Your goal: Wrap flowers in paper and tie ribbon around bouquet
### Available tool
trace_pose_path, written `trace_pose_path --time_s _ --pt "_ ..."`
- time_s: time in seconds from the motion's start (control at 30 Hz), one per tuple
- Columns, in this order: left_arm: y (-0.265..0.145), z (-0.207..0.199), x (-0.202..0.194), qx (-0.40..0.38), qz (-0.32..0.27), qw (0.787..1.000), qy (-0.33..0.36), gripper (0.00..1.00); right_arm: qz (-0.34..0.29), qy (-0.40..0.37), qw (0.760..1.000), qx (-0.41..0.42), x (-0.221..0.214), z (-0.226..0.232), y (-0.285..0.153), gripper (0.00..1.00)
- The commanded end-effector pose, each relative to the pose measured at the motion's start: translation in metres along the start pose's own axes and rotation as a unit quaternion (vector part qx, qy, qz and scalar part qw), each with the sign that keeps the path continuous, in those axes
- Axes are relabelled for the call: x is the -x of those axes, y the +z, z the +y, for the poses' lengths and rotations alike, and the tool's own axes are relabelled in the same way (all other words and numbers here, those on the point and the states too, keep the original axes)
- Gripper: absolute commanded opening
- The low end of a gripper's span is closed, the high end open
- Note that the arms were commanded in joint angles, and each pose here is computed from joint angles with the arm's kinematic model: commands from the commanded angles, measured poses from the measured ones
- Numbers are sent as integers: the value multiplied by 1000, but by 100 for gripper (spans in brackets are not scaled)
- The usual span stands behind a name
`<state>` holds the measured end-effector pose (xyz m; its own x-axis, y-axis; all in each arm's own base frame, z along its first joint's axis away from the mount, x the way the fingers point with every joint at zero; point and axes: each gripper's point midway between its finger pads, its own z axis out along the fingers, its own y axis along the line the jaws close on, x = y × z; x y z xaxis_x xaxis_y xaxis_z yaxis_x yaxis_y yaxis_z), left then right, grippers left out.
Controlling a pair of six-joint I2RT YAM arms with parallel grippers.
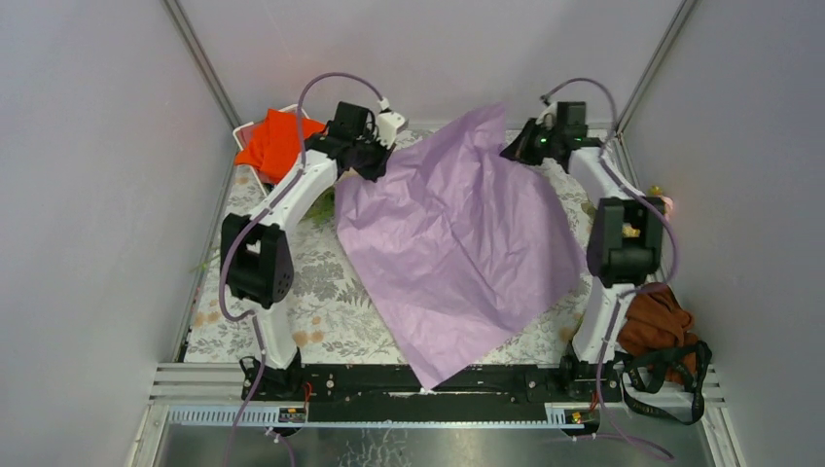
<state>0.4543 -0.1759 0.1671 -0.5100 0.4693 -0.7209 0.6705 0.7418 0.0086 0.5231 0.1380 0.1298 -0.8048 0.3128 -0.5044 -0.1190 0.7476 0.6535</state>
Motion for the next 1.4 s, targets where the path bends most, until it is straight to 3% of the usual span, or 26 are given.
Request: trace_pose_path --time_s 0.0,0.17,0.2,0.27,0.3,0.33,0.37,0.43,0.5,0.67,0.8,0.9,1.03,1.1,1.2,1.37 --pt "34 9 4 33 31 999 -2 0 -184 2 978 -100 69 -45 -70 0" --pt "61 28 15 78 35 996 6 6 -174 26 979 -103 81 -96 -61 0" --pt "62 35 22 92 30 995 10 21 -177 23 978 -105 87 -99 -58 0" --pt "59 51 37 126 23 991 27 69 -187 20 976 -113 98 -105 -54 0" --pt "52 61 45 150 21 988 38 86 -196 19 973 -117 106 -108 -53 0" --pt "41 72 52 174 22 983 49 94 -205 18 971 -123 116 -110 -52 2" --pt "28 82 58 196 23 978 62 98 -205 24 969 -136 124 -114 -51 10" --pt "-9 98 63 224 27 971 82 98 -216 40 961 -170 138 -124 -54 31" --pt "-45 111 40 231 66 966 96 98 -230 55 949 -209 149 -133 -62 47" --pt "-128 135 -72 234 210 944 95 98 -290 65 915 -275 171 -132 -103 55" --pt "-165 145 -156 213 268 938 54 94 -300 18 926 -230 168 -81 -119 56" --pt "-165 150 -196 188 288 939 26 81 -272 -41 945 -179 143 -27 -114 56" --pt "-142 167 -215 177 283 943 12 80 -231 -97 963 -96 91 39 -97 57" --pt "-124 179 -221 179 272 946 -2 76 -204 -106 971 -69 65 58 -90 57" --pt "-101 191 -222 169 246 954 -30 61 -175 -124 975 -48 39 82 -89 56" --pt "-77 204 -223 178 209 961 -33 45 -166 -141 975 -45 15 102 -96 57"
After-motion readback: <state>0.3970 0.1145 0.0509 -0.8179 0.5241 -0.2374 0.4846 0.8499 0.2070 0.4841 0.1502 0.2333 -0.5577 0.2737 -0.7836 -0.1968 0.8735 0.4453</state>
